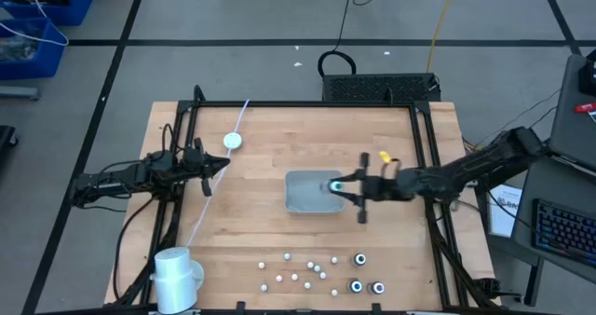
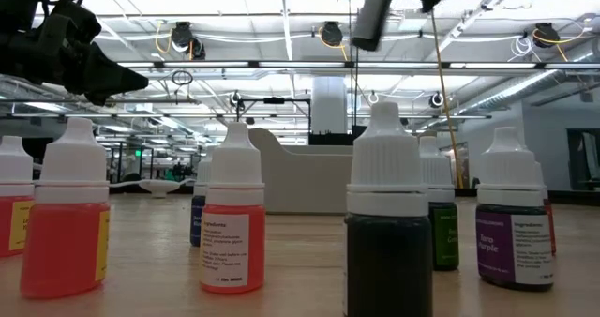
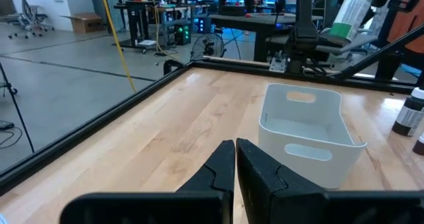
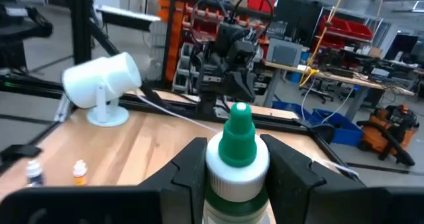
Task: Pick & Place food coloring
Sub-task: Put the large green food coloring bottle into the gray container
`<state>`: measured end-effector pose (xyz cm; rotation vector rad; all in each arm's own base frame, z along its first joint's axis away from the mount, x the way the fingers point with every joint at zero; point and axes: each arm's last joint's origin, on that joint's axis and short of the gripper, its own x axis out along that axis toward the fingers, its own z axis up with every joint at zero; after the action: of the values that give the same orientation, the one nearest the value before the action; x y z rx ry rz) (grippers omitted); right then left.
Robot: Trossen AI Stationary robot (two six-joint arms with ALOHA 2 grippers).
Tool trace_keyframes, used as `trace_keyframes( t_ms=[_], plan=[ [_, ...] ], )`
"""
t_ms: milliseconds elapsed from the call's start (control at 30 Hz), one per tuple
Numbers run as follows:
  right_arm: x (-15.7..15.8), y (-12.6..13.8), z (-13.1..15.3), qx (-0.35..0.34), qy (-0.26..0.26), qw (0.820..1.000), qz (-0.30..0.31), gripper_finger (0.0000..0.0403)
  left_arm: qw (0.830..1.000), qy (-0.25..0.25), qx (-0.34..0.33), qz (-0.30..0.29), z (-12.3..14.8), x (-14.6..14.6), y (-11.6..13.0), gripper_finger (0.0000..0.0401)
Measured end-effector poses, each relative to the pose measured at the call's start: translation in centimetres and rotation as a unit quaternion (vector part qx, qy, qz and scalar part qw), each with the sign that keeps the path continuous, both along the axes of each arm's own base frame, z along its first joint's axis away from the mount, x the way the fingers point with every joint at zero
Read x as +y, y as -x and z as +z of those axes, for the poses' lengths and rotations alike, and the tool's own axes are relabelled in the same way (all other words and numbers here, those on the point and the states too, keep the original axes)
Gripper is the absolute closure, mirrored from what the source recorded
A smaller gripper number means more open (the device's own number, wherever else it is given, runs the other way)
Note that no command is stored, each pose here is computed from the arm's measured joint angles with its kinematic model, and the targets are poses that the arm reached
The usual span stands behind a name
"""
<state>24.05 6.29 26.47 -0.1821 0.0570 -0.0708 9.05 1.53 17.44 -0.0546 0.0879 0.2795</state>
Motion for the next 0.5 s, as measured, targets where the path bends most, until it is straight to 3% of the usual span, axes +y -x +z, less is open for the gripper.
trace_keyframes(
  t_ms=[267, 500],
  plan=[
    [-2.3, -6.9, -2.1, 0.032, -0.032, 0.999, -0.006, 0.0294, 1.000, 0.000, -0.001, 0.000, 0.0, 0.0, 0.0, 0.0380],
    [-4.4, -9.2, -5.6, 0.054, -0.079, 0.995, -0.012, 0.0294, 1.000, -0.006, -0.004, -0.001, 0.1, 0.0, 0.0, 0.0380]
  ],
)
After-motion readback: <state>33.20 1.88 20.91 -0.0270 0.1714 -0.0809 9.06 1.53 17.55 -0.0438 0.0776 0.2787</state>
